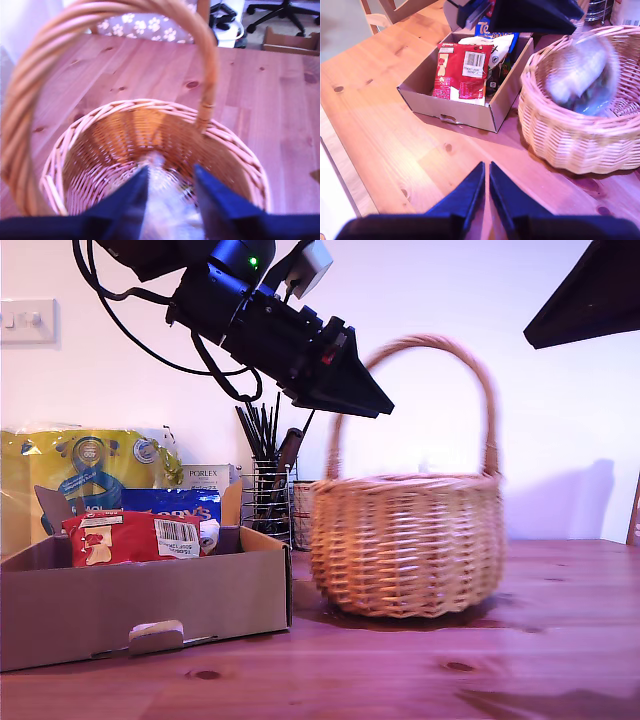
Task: Move the bags of Easter eggs from the cardboard box on the left into the woven basket on the right side.
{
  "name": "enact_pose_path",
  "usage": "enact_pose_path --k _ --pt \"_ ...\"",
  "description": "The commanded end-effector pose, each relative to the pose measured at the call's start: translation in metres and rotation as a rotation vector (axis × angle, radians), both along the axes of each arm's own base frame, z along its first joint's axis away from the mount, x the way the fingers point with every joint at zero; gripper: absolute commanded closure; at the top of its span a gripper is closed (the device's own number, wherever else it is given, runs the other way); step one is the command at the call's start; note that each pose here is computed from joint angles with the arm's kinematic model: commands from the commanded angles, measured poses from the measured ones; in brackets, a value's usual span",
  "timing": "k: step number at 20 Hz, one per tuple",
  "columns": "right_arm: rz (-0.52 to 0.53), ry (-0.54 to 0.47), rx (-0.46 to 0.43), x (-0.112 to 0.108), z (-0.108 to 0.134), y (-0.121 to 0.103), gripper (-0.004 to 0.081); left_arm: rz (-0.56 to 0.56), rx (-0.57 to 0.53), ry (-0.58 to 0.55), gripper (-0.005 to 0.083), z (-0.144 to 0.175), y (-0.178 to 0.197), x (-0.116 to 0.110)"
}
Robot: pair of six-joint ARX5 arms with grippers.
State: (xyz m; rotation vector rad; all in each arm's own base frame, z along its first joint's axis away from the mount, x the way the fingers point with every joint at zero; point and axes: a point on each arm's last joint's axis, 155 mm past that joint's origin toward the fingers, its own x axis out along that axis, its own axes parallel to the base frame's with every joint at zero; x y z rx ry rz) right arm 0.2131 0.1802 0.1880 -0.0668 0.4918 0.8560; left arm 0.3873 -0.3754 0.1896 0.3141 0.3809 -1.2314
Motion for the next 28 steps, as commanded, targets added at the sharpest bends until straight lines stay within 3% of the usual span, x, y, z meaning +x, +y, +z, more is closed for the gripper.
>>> enact_pose_path --k 1,4,8,9,12,16,23,28 --pt "0.005 -0.017 0.005 0.001 0.007 0.001 0.0782 -0.004 0.004 0.012 0.0401 -0.008 -0.003 0.001" --pt "0.005 -0.017 0.005 0.001 0.007 0.001 0.0782 -0.004 0.0 0.006 0.0457 -0.005 -0.004 0.001" --pt "0.005 -0.017 0.005 0.001 0.007 0.001 0.0782 0.007 -0.009 0.024 0.0779 0.013 -0.003 0.0" --pt "0.005 -0.017 0.005 0.001 0.007 0.001 0.0782 0.009 -0.01 0.024 0.0793 0.021 0.0 -0.003" --pt "0.004 -0.017 0.005 0.001 0.007 0.001 0.0782 0.062 0.051 0.065 0.0793 0.031 0.026 -0.014" --pt "0.005 -0.017 0.005 0.001 0.007 0.001 0.0782 0.115 0.174 0.116 0.0793 0.018 0.08 -0.03" --pt "0.016 -0.026 0.01 0.001 0.009 0.005 0.0782 0.332 0.131 0.073 0.0793 0.008 0.185 -0.051" --pt "0.119 -0.01 0.004 -0.011 0.002 0.031 0.0782 0.416 0.156 0.047 0.0786 -0.002 0.222 -0.055"
